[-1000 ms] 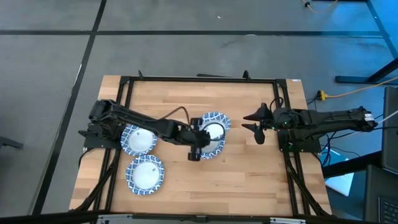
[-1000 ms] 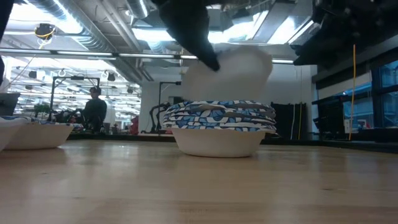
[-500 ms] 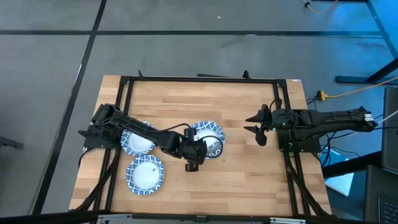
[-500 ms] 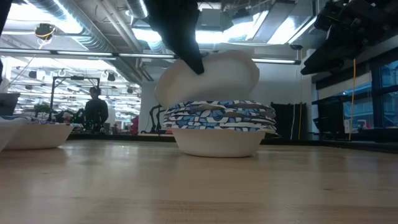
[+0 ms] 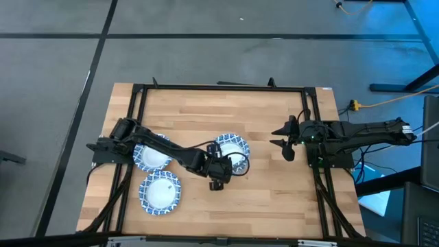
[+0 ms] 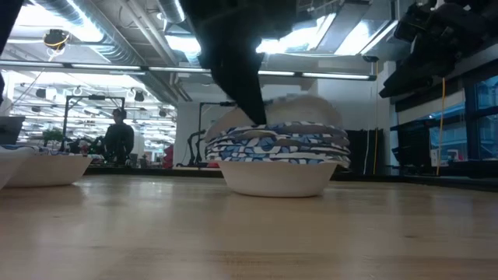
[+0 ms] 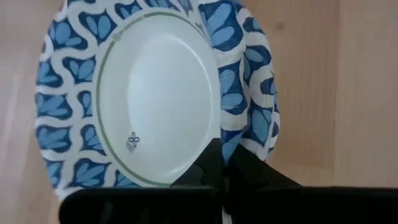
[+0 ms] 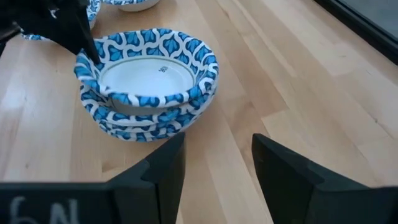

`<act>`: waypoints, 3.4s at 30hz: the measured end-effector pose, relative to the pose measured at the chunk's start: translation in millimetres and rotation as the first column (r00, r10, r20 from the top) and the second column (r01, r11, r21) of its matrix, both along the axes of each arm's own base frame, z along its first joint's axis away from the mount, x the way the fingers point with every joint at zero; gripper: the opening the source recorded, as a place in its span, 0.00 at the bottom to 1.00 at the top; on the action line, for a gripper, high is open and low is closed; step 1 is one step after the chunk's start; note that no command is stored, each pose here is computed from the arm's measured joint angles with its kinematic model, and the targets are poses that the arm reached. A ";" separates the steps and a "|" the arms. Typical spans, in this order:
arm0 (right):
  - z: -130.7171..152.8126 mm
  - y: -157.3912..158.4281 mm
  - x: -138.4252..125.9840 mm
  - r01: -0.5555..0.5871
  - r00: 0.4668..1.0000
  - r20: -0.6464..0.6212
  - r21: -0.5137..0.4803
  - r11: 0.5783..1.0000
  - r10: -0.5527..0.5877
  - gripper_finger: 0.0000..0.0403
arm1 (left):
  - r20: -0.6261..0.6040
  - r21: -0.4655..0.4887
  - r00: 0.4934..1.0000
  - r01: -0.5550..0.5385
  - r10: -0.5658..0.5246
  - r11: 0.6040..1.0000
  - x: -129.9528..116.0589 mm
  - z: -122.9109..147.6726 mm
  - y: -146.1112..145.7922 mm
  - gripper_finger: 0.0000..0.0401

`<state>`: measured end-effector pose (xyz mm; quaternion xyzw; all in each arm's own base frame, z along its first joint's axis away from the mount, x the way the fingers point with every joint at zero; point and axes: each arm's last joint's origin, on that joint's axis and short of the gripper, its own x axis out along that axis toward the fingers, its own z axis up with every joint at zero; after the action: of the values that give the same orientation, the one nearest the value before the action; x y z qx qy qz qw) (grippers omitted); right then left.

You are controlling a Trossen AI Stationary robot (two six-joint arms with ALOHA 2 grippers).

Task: Nest bowls inside each other
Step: Stack the white bowl on top of the other white bowl

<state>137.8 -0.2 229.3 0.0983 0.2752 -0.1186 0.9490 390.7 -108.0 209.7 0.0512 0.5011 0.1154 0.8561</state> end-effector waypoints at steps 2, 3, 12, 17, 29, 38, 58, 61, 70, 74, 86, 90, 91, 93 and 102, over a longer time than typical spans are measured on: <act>-0.2 0.0 -0.1 0.000 1.000 -0.003 0.000 1.000 0.000 0.46 | -0.015 0.002 1.000 0.001 -0.001 1.000 0.0 -3.1 -0.1 0.00; -0.2 0.0 -0.1 0.001 1.000 -0.002 0.001 1.000 -0.001 0.46 | -0.013 0.000 1.000 0.000 0.000 1.000 0.3 -3.1 0.2 0.00; -0.2 0.0 -0.1 0.001 1.000 -0.002 0.002 1.000 -0.001 0.46 | -0.005 -0.063 0.999 0.044 -0.044 0.997 4.4 4.0 0.2 0.12; -0.2 0.0 -0.1 -0.002 1.000 -0.003 -0.003 1.000 0.002 0.46 | -0.001 -0.169 0.997 0.078 -0.079 0.982 9.6 11.2 4.6 0.26; -4.2 -0.1 -4.3 -0.012 0.998 -0.061 -0.017 1.000 0.011 0.46 | 0.056 -0.064 0.993 0.111 -0.107 0.992 10.2 61.8 9.0 0.31; 2.3 -0.3 -8.5 -0.016 1.000 0.000 -0.025 1.000 0.016 0.46 | 0.109 -0.064 0.990 0.097 -0.089 0.993 6.5 78.0 11.1 0.31; 3.2 -0.6 -8.5 -0.020 1.000 0.006 -0.049 0.999 0.020 0.46 | 0.036 0.140 0.956 -0.293 0.291 0.946 -90.7 87.8 25.3 0.30; 4.8 -0.6 -7.4 -0.021 0.999 0.025 -0.051 0.998 0.022 0.46 | 0.106 0.108 0.924 -0.378 0.367 0.919 -122.8 86.2 28.9 0.30; 8.4 -0.5 -5.3 -0.020 0.997 0.068 -0.054 0.998 0.023 0.46 | 0.003 -0.020 0.870 -0.494 0.494 0.869 -196.0 30.3 33.8 0.30; 10.2 -0.5 -4.2 -0.028 0.996 0.085 -0.071 0.997 0.034 0.46 | -0.105 -0.136 0.790 -0.613 0.604 0.778 -211.4 5.6 35.8 0.30; 13.3 -0.4 -2.7 -0.027 0.992 0.120 -0.075 0.997 0.036 0.46 | -0.019 -0.225 0.731 -0.668 0.682 0.710 -202.5 0.2 39.7 0.30; 13.6 -0.4 -2.5 -0.027 0.992 0.124 -0.075 0.997 0.036 0.46 | 0.004 -0.287 0.711 -0.673 0.703 0.682 -196.5 1.2 40.2 0.30; 13.7 -0.4 -2.5 -0.027 0.992 0.125 -0.075 0.997 0.036 0.46 | 0.008 -0.292 0.713 -0.669 0.701 0.684 -195.4 1.4 40.6 0.30; 13.9 -0.4 -2.4 -0.026 0.991 0.128 -0.073 0.997 0.035 0.46 | 0.010 -0.277 0.737 -0.647 0.676 0.710 -194.4 1.5 41.6 0.30; 19.2 -2.5 0.0 -0.005 0.982 0.188 -0.069 0.998 0.018 0.46 | 0.009 -0.267 0.715 -0.673 0.700 0.690 -191.5 1.5 51.6 0.31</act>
<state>137.7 -2.7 248.5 0.0752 0.1804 -0.1127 0.9742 199.3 -56.4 211.1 -0.2519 0.4461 0.3671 0.7764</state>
